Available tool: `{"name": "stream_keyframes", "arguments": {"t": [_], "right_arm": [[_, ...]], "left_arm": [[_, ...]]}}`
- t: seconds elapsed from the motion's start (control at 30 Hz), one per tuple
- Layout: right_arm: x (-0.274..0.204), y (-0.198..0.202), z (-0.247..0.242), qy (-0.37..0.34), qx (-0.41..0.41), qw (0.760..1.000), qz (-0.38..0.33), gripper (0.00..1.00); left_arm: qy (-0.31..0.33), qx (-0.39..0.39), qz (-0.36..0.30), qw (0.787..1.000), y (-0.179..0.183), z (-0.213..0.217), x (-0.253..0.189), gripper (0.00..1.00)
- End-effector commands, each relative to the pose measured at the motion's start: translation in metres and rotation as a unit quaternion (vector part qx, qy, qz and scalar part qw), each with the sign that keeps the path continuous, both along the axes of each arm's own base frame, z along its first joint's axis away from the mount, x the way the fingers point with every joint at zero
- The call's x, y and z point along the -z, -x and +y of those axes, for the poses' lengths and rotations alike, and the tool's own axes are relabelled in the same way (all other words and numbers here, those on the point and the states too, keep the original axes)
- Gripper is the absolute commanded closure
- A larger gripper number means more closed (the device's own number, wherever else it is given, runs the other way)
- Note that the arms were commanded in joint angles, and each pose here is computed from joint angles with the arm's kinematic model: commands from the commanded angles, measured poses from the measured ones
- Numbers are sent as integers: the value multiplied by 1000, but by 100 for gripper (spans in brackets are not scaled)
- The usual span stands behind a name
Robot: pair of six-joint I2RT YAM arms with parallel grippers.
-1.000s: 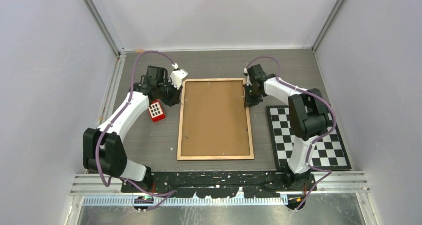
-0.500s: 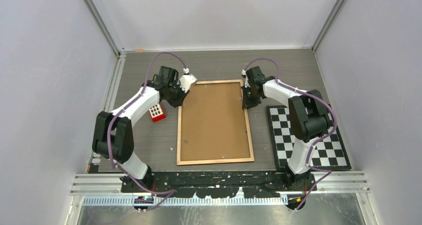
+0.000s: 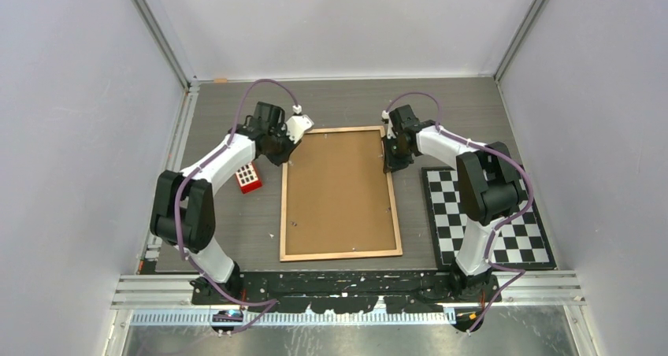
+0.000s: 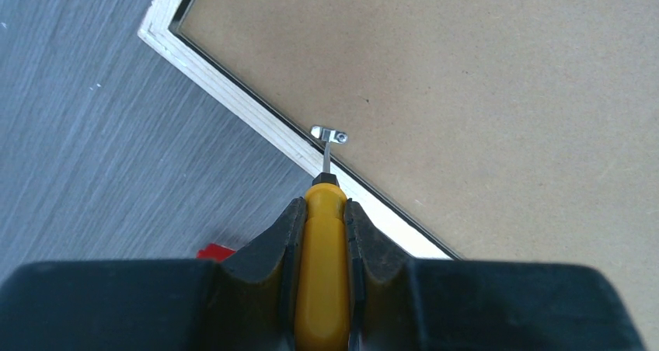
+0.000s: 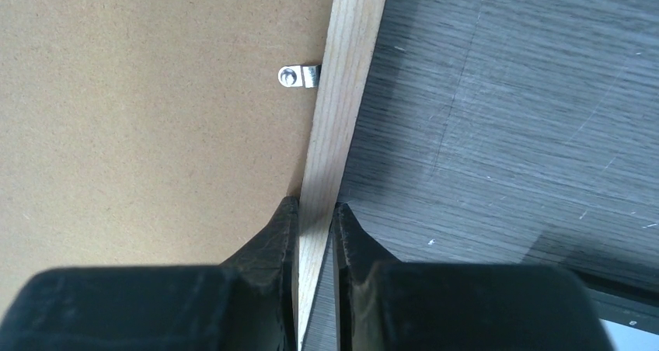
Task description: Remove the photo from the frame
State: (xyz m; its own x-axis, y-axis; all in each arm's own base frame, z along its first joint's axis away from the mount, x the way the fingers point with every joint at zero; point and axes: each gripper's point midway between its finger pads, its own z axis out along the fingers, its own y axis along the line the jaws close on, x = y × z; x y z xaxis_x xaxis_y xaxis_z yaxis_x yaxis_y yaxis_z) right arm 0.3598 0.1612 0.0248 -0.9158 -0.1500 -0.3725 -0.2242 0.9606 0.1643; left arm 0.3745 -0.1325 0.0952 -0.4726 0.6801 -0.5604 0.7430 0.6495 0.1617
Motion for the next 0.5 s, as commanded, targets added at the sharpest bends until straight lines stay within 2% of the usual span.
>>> {"name": "stream_keyframes", "arguments": {"t": [0.0,0.23,0.47], "right_arm": [[35,56,-10,40,-52,992,108,99],[34,51,-10,44,-61,992,102,99],[35,50,-11,47,-66,991,102,99]], "left_arm": [[-17,14,-47,999,-26,-2,-11,100],[-9,29,-41,999,-23,-12,-6,100],[33,51,18,998,1,-27,-2,100]]}}
